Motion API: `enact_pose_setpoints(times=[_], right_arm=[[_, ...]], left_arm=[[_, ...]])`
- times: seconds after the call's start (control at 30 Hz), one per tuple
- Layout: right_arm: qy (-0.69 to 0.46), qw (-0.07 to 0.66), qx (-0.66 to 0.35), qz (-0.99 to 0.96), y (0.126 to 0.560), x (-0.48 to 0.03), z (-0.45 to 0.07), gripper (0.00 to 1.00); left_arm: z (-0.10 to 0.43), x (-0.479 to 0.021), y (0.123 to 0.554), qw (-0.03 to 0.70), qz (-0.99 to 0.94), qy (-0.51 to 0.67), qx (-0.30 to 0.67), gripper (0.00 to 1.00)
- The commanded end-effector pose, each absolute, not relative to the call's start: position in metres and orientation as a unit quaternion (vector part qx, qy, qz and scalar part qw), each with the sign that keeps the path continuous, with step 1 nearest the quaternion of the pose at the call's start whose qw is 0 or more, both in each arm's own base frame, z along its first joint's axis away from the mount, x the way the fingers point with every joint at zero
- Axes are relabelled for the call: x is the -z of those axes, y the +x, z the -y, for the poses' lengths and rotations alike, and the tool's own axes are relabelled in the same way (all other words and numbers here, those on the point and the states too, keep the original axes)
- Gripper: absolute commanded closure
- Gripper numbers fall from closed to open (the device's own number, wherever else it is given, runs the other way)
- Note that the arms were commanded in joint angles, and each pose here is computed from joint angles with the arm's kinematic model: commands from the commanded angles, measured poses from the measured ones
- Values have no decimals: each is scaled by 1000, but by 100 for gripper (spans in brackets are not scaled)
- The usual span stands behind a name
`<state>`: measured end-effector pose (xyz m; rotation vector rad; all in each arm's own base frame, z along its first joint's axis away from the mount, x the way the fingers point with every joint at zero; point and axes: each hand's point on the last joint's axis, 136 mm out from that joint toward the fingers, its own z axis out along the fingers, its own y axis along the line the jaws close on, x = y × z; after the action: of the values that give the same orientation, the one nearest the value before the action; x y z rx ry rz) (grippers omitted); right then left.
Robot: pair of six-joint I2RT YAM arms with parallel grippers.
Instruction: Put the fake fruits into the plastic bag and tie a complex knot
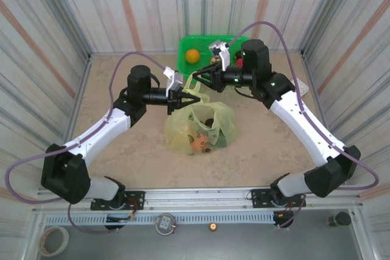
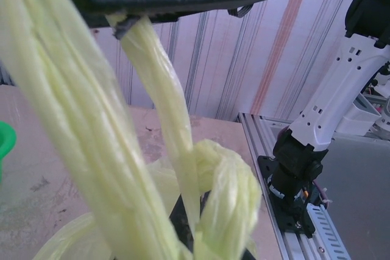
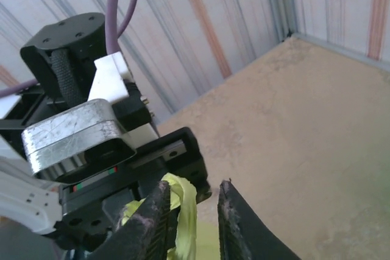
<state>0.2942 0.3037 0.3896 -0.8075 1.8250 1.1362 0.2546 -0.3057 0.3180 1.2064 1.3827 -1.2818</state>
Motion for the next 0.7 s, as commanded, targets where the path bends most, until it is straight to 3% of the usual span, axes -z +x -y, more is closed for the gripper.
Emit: enact_pose_setpoints(times=[0.0, 0.03, 0.07, 0.67], right_arm=[[-321, 397, -475, -717, 281, -407, -301, 89], [-316, 400, -473, -718, 283, -407, -298, 98], [-309, 405, -473, -719, 284, -408, -295, 100], [-193, 506, -408, -735, 314, -414, -226, 100]], left_arm=[[304, -327, 249, 450, -546, 493, 506, 100], [303, -327, 249, 452, -547, 493, 504, 100], [303, -327, 251, 452, -549, 491, 504, 100], [299, -322, 256, 453, -563, 475, 503, 95]])
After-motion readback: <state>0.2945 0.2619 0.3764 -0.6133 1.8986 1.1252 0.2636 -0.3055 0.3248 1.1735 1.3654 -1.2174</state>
